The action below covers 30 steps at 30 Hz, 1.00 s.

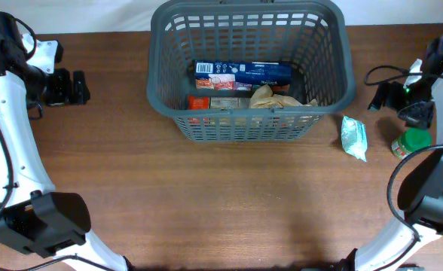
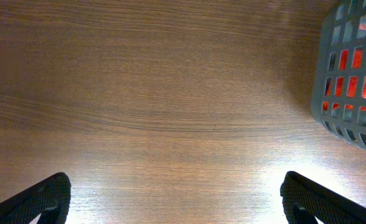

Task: Pack container
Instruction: 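Withdraw the left gripper to the left side, then move the right gripper down over the green-lidded jar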

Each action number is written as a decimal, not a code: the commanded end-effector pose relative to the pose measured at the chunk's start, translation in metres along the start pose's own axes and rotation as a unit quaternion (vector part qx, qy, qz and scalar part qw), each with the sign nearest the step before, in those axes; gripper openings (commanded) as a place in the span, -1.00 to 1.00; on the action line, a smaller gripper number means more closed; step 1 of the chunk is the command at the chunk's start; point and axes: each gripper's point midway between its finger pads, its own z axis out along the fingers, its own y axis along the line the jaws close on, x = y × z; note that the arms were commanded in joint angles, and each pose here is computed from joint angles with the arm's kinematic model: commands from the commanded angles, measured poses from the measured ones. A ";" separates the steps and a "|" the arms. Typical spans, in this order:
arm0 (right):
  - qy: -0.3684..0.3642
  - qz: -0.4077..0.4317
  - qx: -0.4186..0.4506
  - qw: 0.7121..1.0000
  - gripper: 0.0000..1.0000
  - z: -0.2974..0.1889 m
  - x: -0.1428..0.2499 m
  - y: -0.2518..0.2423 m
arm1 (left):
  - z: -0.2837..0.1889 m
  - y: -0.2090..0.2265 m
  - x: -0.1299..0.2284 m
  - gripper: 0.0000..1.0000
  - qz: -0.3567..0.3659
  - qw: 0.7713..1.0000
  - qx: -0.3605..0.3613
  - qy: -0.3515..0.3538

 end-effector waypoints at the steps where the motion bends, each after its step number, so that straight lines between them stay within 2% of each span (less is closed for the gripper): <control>1: -0.007 0.017 0.020 1.000 0.87 0.006 -0.003 -0.017 | 0.003 0.000 0.001 0.99 -0.010 1.000 0.007 0.003; 5: -0.021 0.022 0.028 0.999 0.87 0.005 -0.009 -0.022 | 0.003 0.000 0.001 0.99 -0.010 1.000 0.007 0.003; 7: -0.030 0.063 0.084 0.994 0.89 0.003 -0.011 -0.045 | 0.003 0.000 0.001 0.99 -0.010 1.000 0.007 0.003; 9: -0.034 0.085 0.104 0.990 0.89 0.001 -0.012 -0.057 | 0.003 0.000 0.001 0.98 -0.010 1.000 0.007 0.003; 14: -0.032 0.144 0.108 0.983 0.90 -0.001 -0.008 -0.086 | 0.003 0.000 0.001 0.99 -0.010 1.000 0.007 0.003; 17: -0.023 0.160 0.082 0.983 0.90 -0.001 -0.005 -0.090 | 0.003 0.000 0.001 0.99 -0.010 1.000 0.007 0.003; 30: 0.003 0.161 0.075 0.984 1.00 0.039 0.017 -0.089 | 0.003 0.000 0.001 0.99 -0.010 1.000 0.007 0.003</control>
